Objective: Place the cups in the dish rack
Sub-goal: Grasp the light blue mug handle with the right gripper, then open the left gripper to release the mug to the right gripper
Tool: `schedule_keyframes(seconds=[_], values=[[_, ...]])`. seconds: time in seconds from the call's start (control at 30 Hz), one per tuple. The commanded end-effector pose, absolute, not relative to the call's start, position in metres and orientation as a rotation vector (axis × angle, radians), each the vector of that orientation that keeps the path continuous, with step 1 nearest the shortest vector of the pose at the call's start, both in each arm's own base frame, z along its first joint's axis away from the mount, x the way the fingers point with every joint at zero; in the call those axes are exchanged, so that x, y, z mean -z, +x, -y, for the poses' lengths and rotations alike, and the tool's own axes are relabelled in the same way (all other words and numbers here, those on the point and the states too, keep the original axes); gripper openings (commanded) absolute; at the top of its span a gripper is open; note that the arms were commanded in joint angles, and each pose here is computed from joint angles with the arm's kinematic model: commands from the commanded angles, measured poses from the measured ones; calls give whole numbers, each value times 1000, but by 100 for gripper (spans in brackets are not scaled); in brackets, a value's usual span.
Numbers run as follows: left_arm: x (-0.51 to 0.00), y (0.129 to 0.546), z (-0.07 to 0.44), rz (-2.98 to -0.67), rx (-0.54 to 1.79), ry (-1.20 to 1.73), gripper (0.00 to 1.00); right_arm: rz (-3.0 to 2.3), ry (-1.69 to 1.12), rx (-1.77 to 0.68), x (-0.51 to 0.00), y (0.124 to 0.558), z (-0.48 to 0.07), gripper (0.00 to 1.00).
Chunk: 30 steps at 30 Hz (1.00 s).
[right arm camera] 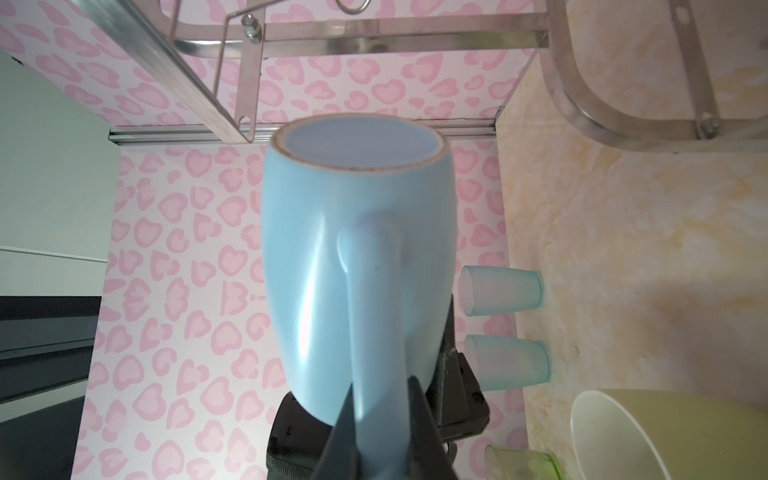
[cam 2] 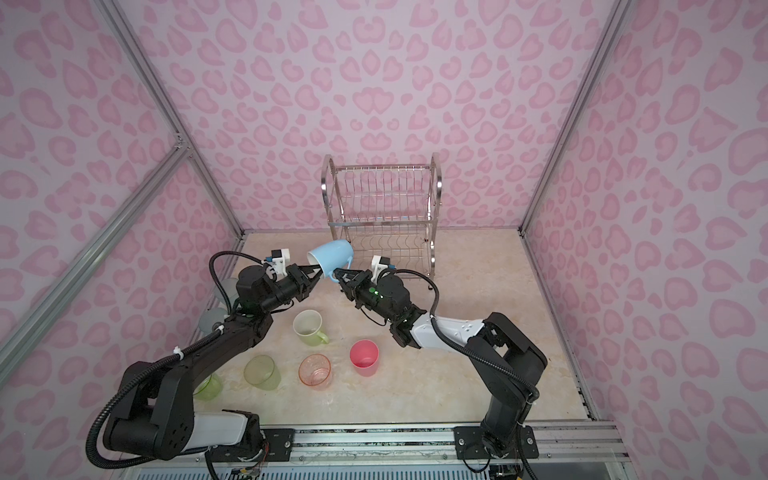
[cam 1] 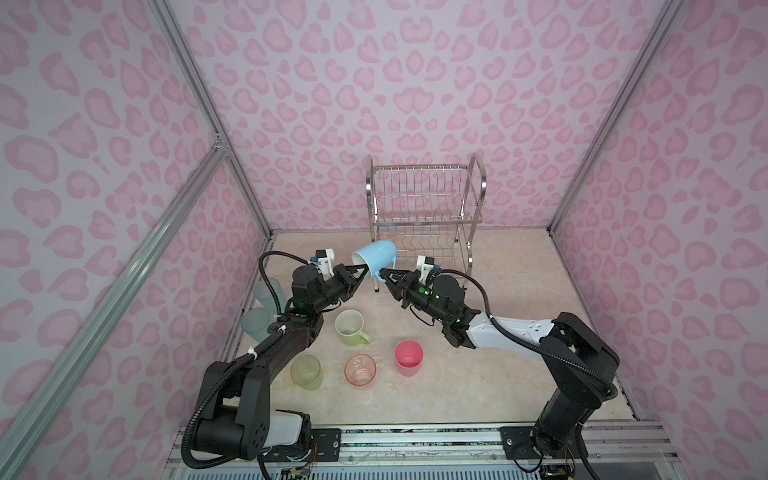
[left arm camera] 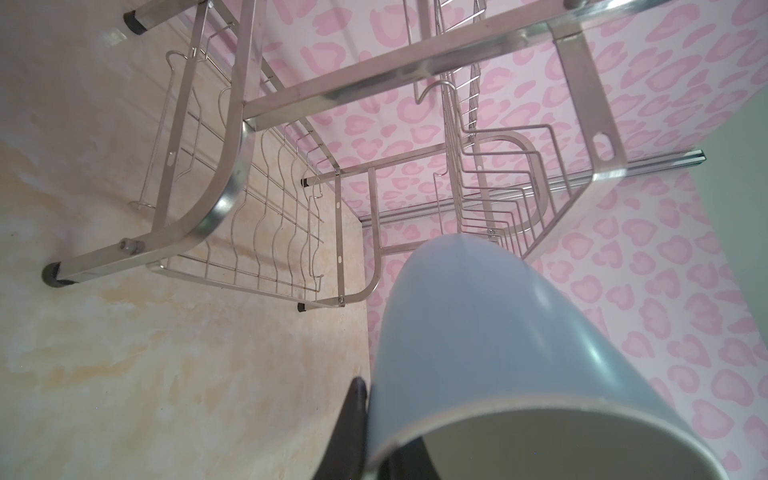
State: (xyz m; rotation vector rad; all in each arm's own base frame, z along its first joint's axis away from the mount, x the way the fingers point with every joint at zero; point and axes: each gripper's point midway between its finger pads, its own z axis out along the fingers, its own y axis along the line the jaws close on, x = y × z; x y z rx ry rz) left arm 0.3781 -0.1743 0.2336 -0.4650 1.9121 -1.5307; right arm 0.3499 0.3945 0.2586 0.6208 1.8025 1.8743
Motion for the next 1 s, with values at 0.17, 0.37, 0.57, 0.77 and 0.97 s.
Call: schedule_keyframes(seconds=[0.17, 0.37, 0.57, 0.77, 0.97], values=[[-241, 368, 188, -1931, 1574, -332, 43, -1781, 517, -1678, -250, 362, -381, 5], [-231, 366, 185, -1976, 1521, -337, 66, -1754, 456, -1573, -245, 368, -369, 3], [-222, 364, 181, -2026, 1453, -340, 68, -1724, 411, -1471, -236, 374, -356, 3], [-210, 363, 170, -2108, 1315, -358, 70, -1704, 318, -1304, -229, 381, -343, 2], [-200, 360, 160, -2172, 1198, -371, 70, -1691, 251, -1157, -222, 394, -335, 0]])
